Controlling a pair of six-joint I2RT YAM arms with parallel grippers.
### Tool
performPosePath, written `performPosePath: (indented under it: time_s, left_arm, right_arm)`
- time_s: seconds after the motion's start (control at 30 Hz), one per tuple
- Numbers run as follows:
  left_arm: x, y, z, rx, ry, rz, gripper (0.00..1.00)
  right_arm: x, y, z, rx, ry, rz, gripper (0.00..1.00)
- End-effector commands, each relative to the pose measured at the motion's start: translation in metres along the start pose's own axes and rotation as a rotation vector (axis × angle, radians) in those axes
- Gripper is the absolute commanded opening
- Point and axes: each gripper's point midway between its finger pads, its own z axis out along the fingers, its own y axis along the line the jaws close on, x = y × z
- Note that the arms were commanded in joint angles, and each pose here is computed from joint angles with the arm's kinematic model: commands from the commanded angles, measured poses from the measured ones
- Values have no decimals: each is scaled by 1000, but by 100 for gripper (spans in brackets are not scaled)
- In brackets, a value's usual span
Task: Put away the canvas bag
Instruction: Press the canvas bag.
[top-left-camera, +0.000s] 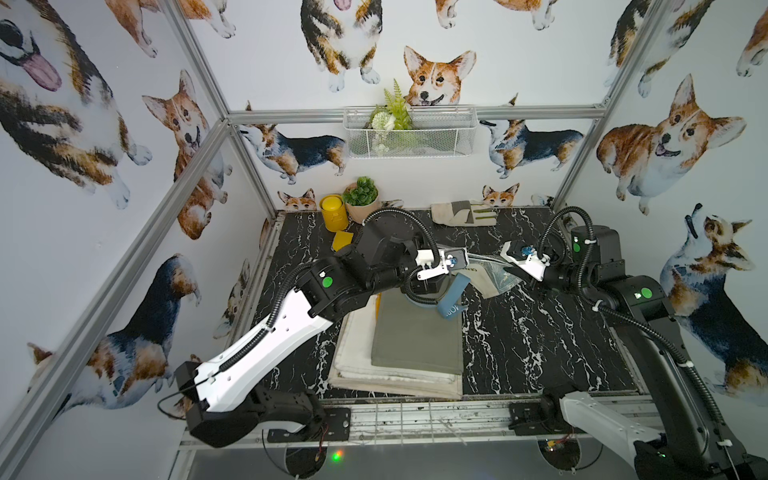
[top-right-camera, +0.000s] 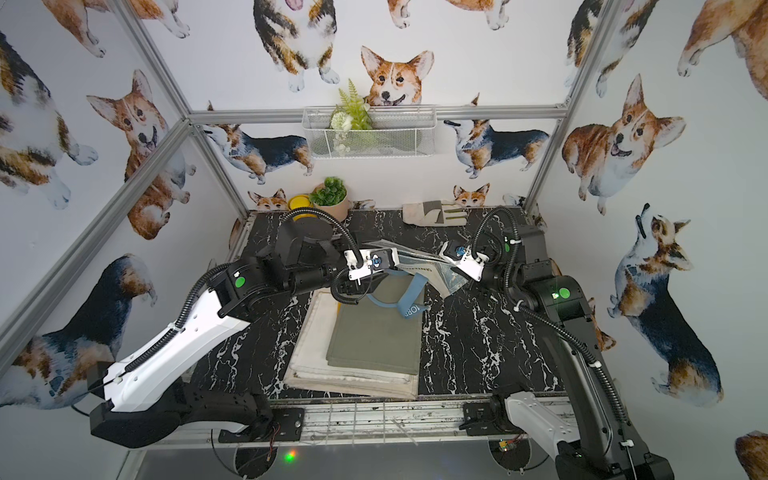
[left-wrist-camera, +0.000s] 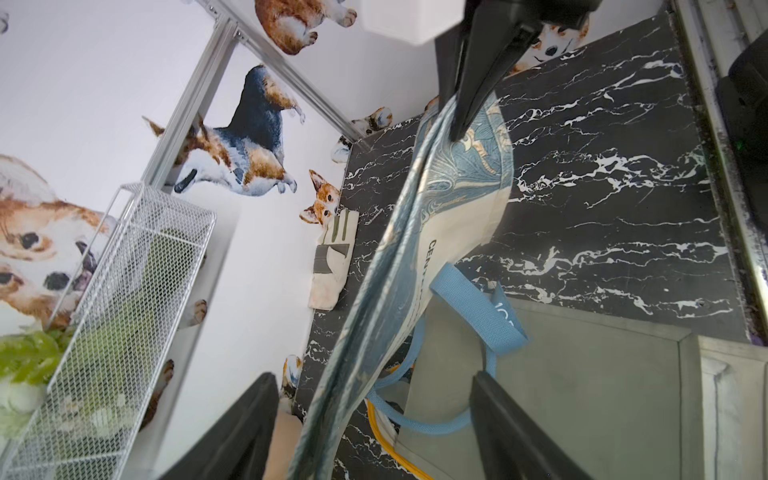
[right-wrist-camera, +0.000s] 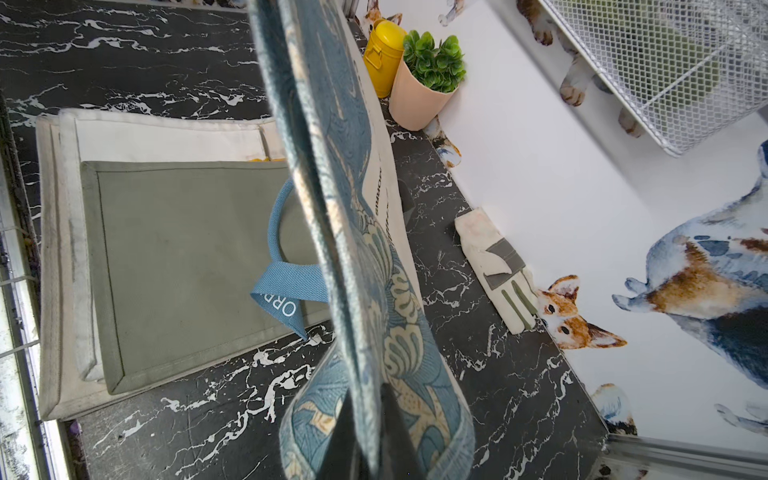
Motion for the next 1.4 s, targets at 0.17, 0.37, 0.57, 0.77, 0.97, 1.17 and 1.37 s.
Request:
performPosePath:
  time_s: [0.17, 0.37, 0.57, 0.77, 0.97, 1.17, 1.37]
  left_arm:
    - [-6, -12, 52, 41, 56, 82, 84]
    - [-4, -6, 85, 29, 80, 42, 77]
    - [1, -14, 99, 90, 50, -38, 30]
    - [5, 7, 82, 25, -43, -128, 0]
    - [8, 25, 33, 0, -296, -246, 0]
    - [16, 33, -4, -39, -398, -265, 0]
    - [18, 34, -27, -57, -441, -263, 0]
  right_arm:
    - [1, 1, 2, -7, 5, -40, 0]
    - [0, 4, -1, 7, -26, -42, 0]
    - [-10, 2, -8, 32, -67, -37, 0]
    - [-1, -20, -11, 180, -65, 50, 42]
    - [-27, -44, -41, 286, -218, 181, 52]
    - [-26, 1, -28, 68, -277, 152, 54]
    - [-32, 37, -25, -94, -394, 89, 69]
